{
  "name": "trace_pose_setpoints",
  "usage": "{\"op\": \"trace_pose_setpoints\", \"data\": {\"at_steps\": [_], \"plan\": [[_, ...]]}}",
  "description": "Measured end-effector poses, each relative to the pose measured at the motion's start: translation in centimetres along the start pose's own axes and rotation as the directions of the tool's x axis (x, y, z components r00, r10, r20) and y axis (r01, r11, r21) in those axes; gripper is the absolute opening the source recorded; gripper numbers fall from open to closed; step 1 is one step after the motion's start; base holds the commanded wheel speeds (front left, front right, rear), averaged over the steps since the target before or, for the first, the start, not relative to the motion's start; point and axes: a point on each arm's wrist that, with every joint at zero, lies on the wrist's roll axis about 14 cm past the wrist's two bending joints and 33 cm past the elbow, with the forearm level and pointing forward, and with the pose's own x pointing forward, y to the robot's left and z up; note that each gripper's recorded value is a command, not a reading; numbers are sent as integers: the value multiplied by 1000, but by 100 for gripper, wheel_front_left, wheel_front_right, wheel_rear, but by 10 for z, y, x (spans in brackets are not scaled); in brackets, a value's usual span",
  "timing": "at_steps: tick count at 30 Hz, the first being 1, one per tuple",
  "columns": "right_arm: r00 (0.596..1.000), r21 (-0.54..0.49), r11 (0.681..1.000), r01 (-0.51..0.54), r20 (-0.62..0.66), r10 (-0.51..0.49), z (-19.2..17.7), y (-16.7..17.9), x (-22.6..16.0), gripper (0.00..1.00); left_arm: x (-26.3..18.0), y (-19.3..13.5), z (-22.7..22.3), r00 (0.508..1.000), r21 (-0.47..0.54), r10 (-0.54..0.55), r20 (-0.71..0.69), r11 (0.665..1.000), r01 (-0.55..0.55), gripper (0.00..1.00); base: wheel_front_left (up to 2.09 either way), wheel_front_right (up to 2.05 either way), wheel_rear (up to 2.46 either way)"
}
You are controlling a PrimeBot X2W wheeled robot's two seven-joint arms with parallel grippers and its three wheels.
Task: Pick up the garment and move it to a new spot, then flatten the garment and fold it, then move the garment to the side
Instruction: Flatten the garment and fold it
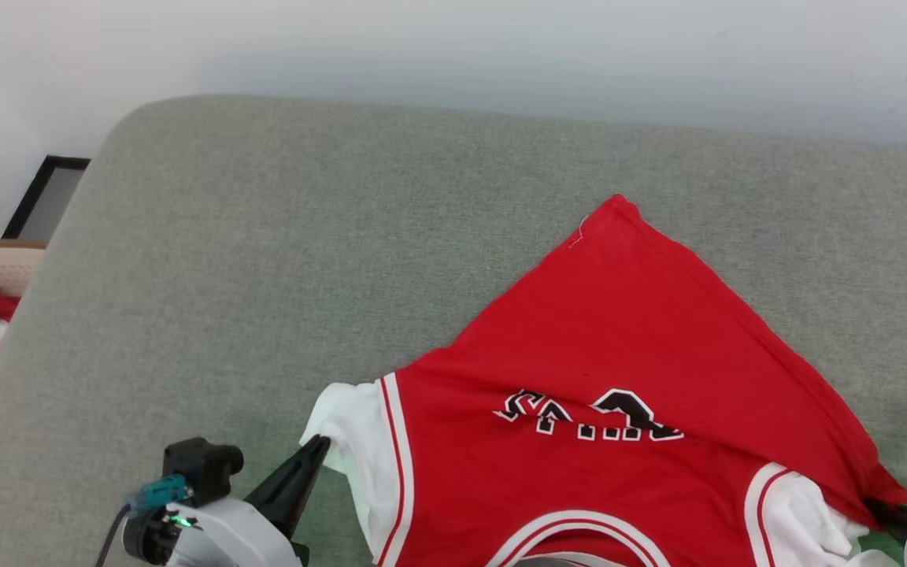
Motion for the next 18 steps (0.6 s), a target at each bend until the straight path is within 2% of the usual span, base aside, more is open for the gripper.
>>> {"op": "trace_pose_setpoints", "data": {"at_steps": [9,18], "plan": [[1000,-43,999,7,22,-6,15,-1,-15,100,-1,-4,0,1000,-2,-10,4,1000,10,0,0,0,0],[985,-178,983,-44,159,72,81,37,-35,100,-6,-7,0,1000,-6,-11,9,1000,11,0,0,0,0]]}}
